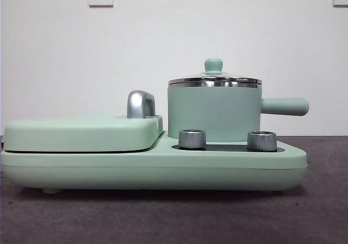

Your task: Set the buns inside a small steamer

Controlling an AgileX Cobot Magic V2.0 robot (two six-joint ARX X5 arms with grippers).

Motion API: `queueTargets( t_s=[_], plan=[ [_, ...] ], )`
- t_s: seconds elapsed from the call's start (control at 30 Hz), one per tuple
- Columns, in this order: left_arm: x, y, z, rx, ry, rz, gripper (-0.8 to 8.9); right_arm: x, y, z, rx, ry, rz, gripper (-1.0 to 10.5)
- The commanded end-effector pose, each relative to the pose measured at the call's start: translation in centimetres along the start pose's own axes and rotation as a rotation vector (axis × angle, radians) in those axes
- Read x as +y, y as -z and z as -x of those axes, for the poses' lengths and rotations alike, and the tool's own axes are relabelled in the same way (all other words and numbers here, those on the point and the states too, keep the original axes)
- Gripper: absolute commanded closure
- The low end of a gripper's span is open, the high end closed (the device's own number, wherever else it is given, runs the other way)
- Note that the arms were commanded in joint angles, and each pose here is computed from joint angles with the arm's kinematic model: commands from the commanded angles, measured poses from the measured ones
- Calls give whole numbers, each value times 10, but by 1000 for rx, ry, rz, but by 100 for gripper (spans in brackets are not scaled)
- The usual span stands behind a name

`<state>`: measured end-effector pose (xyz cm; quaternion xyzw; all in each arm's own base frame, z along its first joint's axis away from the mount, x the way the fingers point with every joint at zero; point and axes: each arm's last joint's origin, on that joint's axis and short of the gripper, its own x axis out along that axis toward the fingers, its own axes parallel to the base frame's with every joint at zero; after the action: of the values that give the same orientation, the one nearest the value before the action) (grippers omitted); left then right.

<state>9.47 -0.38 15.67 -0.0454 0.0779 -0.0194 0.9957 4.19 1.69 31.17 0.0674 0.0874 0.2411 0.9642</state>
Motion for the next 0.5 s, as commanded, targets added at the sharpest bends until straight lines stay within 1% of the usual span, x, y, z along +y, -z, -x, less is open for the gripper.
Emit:
queueTargets(
  t_s=[0.03, 0.13, 0.17, 0.23, 0.37, 0.43, 0.5],
  plan=[
    [1, 7, -2, 23, -5, -5, 806, -13, 15, -17, -125, 76, 66, 930],
    [1, 7, -2, 23, -5, -6, 806, -29, 42, -31, -167, 207, 106, 930],
    [1, 7, -2, 23, -5, -6, 806, -35, 54, -35, -163, 259, 118, 930],
    [1, 7, -2, 23, -5, -6, 806, -43, 73, -41, -141, 331, 125, 930],
    [1, 7, -2, 23, -5, -6, 806, -55, 108, -50, -78, 427, 104, 930],
    [1, 7, -2, 23, -5, -6, 806, -59, 118, -53, -56, 451, 96, 930],
    [1, 7, -2, 23, -5, -6, 806, -61, 128, -55, -36, 457, 91, 930]
  ],
)
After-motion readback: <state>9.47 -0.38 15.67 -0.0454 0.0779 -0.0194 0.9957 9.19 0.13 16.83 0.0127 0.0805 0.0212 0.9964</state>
